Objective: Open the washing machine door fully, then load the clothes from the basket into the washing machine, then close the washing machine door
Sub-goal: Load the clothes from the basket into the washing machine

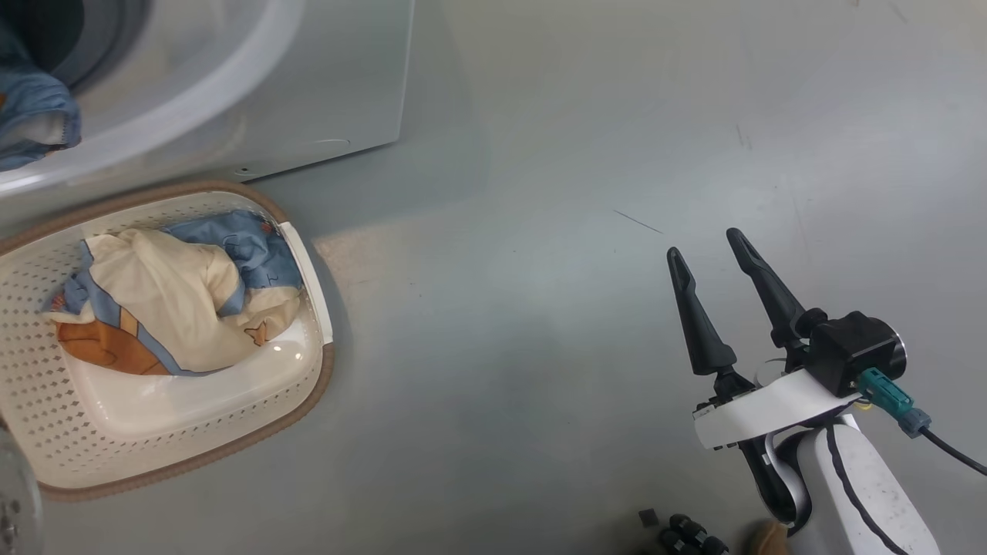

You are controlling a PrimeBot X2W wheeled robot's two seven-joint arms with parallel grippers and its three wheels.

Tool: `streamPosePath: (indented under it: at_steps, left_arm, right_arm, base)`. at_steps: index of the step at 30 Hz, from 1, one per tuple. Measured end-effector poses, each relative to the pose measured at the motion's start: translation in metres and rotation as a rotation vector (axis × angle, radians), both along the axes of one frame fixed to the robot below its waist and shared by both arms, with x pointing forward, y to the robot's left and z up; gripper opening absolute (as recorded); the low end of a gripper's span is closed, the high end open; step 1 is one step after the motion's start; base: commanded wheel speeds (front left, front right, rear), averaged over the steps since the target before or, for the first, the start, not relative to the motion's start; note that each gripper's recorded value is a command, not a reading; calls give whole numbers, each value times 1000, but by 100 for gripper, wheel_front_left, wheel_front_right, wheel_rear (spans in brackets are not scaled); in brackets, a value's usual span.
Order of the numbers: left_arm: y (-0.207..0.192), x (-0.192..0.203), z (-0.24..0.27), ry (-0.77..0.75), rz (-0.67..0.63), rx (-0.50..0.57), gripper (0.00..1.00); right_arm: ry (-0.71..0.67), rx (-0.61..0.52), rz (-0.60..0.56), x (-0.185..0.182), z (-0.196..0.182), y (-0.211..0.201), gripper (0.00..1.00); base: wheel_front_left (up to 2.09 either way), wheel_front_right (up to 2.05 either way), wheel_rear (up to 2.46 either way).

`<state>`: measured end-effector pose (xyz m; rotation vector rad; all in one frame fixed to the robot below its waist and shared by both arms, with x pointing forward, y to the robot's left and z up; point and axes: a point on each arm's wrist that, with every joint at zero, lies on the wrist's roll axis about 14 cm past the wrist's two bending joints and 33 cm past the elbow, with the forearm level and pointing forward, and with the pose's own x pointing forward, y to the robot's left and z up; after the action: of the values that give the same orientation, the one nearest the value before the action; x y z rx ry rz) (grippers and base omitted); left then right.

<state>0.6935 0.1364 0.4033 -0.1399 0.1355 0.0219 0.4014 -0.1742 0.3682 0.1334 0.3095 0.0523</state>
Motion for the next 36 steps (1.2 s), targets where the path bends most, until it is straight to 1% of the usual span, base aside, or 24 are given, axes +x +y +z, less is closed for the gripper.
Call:
streamPosePath:
  at_steps: [8, 16, 26, 31, 36]
  left_arm:
    - [6, -27, -5, 56, 19, -16, 100]
    - [15, -44, 7, 60, 45, -39, 100]
    - [-3, -70, 6, 76, -27, -93, 100]
    - [4, -84, -2, 88, -28, -95, 100]
    - [12, -98, -15, 105, -14, -127, 100]
  right_arm:
    - [-29, 16, 31, 4, 8, 10, 100]
    - [-59, 32, 63, 9, 17, 21, 100]
    - [-89, 36, 94, 17, 24, 28, 100]
    - [-106, 41, 119, 24, 27, 35, 100]
    - [-133, 36, 127, 34, 31, 36, 100]
  base:
    - [0, 0, 0]
    - [0, 0, 0]
    - [0, 0, 0]
    - [0, 0, 0]
    - [0, 0, 0]
